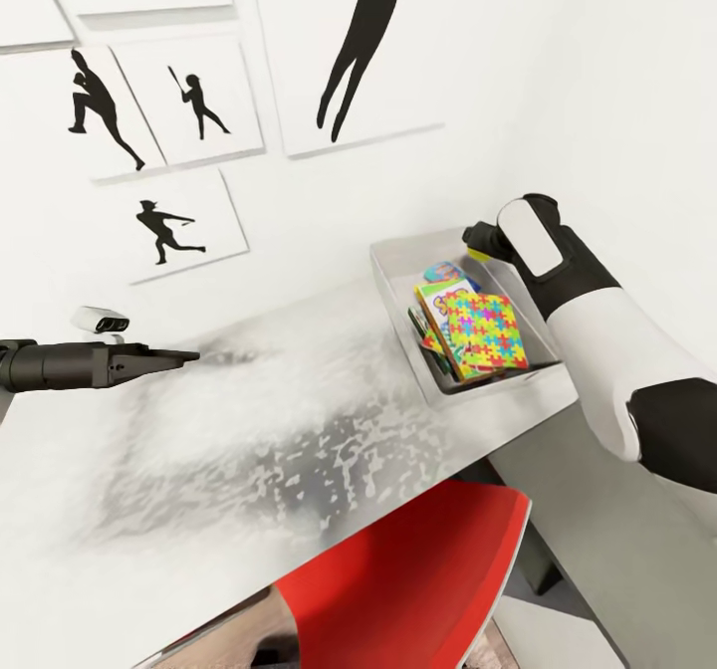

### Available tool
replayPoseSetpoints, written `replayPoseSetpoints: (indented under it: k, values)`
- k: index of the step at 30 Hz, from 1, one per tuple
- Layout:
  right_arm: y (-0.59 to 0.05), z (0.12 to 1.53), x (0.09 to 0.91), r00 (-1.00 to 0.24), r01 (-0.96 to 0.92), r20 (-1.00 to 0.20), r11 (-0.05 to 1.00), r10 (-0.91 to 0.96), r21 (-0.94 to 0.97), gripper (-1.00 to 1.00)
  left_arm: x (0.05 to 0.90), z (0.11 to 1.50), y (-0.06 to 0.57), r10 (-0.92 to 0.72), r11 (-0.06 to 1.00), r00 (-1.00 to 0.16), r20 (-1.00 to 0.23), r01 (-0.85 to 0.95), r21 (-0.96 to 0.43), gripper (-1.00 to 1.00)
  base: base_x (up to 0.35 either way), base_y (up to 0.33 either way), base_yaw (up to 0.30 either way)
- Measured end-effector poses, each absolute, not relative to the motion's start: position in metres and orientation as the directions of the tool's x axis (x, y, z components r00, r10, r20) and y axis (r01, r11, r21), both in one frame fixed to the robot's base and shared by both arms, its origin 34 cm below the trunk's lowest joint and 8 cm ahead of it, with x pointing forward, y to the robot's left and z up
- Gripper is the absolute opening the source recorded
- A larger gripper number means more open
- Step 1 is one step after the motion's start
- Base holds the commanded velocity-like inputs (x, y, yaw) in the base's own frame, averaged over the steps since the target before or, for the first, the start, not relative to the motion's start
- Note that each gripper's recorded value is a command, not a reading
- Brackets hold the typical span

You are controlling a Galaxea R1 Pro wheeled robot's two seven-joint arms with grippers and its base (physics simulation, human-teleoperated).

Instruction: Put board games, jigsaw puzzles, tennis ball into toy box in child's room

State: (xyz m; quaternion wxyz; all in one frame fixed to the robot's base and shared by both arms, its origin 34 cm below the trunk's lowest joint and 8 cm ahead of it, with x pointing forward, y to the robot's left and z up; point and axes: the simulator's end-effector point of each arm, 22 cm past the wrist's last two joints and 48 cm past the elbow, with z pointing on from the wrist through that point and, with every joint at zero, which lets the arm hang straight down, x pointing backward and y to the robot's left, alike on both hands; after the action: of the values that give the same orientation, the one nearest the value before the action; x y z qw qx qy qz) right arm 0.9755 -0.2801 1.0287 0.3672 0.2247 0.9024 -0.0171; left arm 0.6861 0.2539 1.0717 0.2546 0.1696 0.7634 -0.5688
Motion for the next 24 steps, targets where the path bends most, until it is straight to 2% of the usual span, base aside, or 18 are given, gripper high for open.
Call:
replayPoseSetpoints:
  k: [24]
  values:
    - [-0.289, 1.010, 0.987, -0.632, 0.452, -0.656, 0.884, 0.414, 0.122, -1.00, 0.688, 1.049, 0.254, -0.031, 0.295, -0.835, -0.550, 0.518, -0.803, 1.00, 0.000, 0.000, 0.000]
